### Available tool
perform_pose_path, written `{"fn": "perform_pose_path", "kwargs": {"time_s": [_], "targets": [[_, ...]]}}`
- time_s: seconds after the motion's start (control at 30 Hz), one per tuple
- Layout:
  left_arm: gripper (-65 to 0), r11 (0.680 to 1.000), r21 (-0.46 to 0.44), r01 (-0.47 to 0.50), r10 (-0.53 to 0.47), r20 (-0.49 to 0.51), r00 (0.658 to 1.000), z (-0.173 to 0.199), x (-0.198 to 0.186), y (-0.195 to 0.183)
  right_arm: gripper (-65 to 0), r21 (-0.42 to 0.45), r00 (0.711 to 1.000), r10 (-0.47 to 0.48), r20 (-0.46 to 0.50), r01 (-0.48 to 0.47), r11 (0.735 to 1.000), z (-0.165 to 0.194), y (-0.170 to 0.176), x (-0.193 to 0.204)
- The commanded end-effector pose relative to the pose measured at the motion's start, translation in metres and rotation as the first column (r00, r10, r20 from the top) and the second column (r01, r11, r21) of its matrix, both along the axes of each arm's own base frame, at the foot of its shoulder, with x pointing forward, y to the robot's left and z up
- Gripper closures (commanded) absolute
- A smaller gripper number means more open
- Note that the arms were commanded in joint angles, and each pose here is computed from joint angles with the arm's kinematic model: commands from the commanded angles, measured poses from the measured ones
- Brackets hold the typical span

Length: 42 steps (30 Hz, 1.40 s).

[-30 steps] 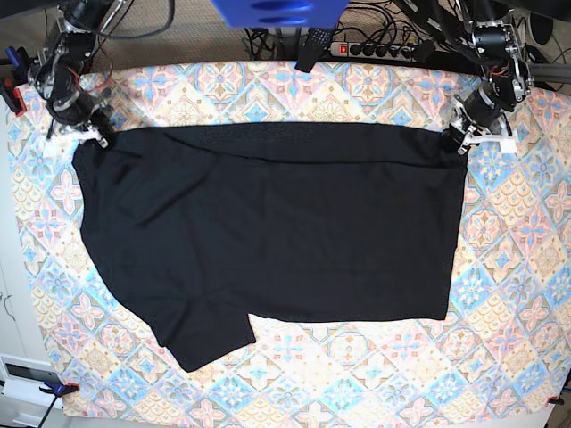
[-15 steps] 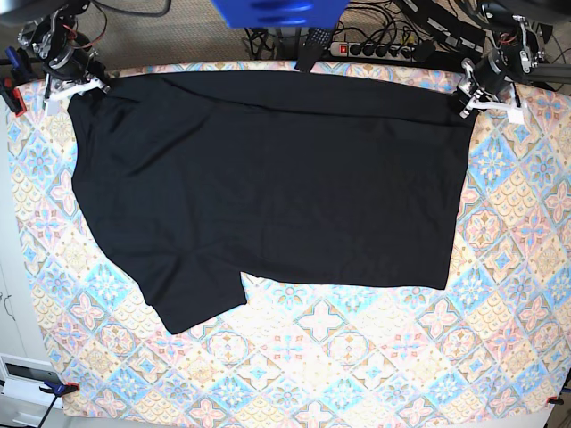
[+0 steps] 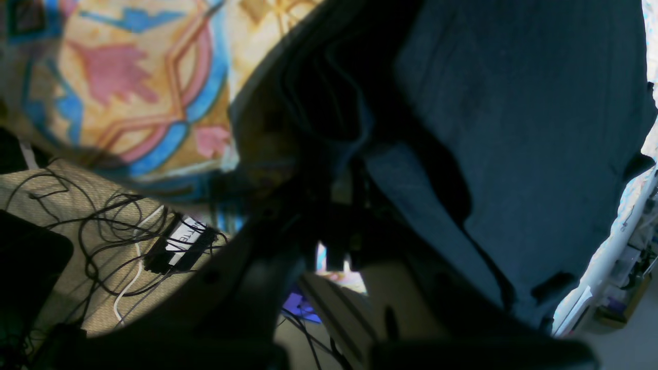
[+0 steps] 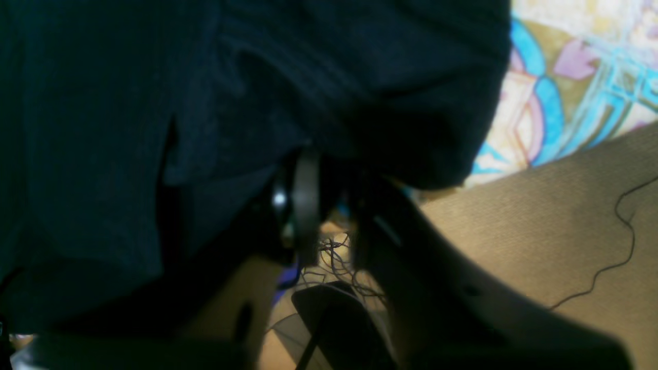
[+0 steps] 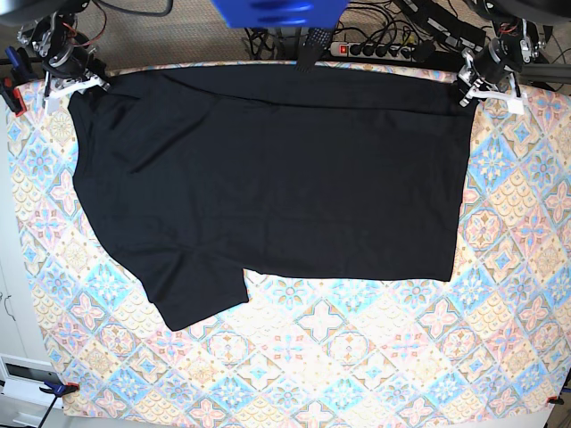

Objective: Fold the T-shirt properly
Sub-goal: 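Release the collar edge and raise both grippers away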

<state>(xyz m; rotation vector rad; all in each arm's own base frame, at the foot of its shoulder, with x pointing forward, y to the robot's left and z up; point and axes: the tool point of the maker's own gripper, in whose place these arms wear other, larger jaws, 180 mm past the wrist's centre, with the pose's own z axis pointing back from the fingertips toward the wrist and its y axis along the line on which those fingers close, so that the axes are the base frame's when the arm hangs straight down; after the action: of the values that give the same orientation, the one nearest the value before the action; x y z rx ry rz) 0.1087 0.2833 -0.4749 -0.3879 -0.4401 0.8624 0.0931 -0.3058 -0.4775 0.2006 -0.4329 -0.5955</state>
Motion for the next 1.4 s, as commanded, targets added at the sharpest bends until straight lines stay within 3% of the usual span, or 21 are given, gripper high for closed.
{"fn": "perform_pose_path", "kwargs": {"time_s": [0.0, 0.23, 0.47, 0.53, 0.77, 1.03, 1.17, 1.37], "targets": [[-0.6, 1.0, 0.029, 0.005, -0.005, 0.0, 1.0, 0.005, -0.001, 0.01, -13.5, -0.033, 1.0, 0.005, -0.017, -0.005, 0.999, 0.004, -0.01, -0.003], [-4.3, 0.999, 0.032, 0.008, -0.007, -0.032, 0.999, 0.002, -0.016, 0.011, -21.0, -0.035, 1.0, 0.001, -0.03, -0.002, 0.999, 0.003, -0.011, -0.01], [-26.2, 1.0, -0.003, 0.003, -0.004, -0.071, 0.997, 0.008, -0.024, 0.019, -21.9, -0.035, 0.999, 0.001, -0.039, -0.002, 0.999, 0.002, -0.011, -0.015], [-29.7, 1.0, 0.002, 0.005, -0.005, -0.061, 0.998, 0.012, -0.021, 0.021, -21.9, -0.035, 0.999, 0.001, -0.051, -0.003, 0.999, 0.002, -0.011, -0.02], [-30.0, 0.995, 0.102, 0.021, -0.026, 0.041, 0.999, 0.055, -0.004, 0.038, -22.3, -0.086, 0.999, -0.039, -0.025, 0.037, 0.996, 0.016, -0.032, -0.023], [-30.0, 0.987, 0.155, 0.036, -0.053, 0.109, 0.993, 0.08, 0.013, 0.042, -27.4, -0.188, 0.999, 0.013, 0.049, -0.004, 0.982, 0.056, -0.044, -0.009], [-30.0, 0.986, 0.162, 0.043, -0.061, 0.106, 0.992, 0.083, 0.011, 0.041, -27.3, -0.211, 0.998, 0.037, 0.06, -0.024, 0.977, 0.066, -0.043, -0.007], [-30.0, 0.985, 0.169, 0.036, -0.052, 0.091, 0.994, 0.082, 0.003, 0.045, -27.3, -0.259, 0.997, 0.0, 0.075, 0.019, 0.966, 0.081, -0.061, -0.013]]}}
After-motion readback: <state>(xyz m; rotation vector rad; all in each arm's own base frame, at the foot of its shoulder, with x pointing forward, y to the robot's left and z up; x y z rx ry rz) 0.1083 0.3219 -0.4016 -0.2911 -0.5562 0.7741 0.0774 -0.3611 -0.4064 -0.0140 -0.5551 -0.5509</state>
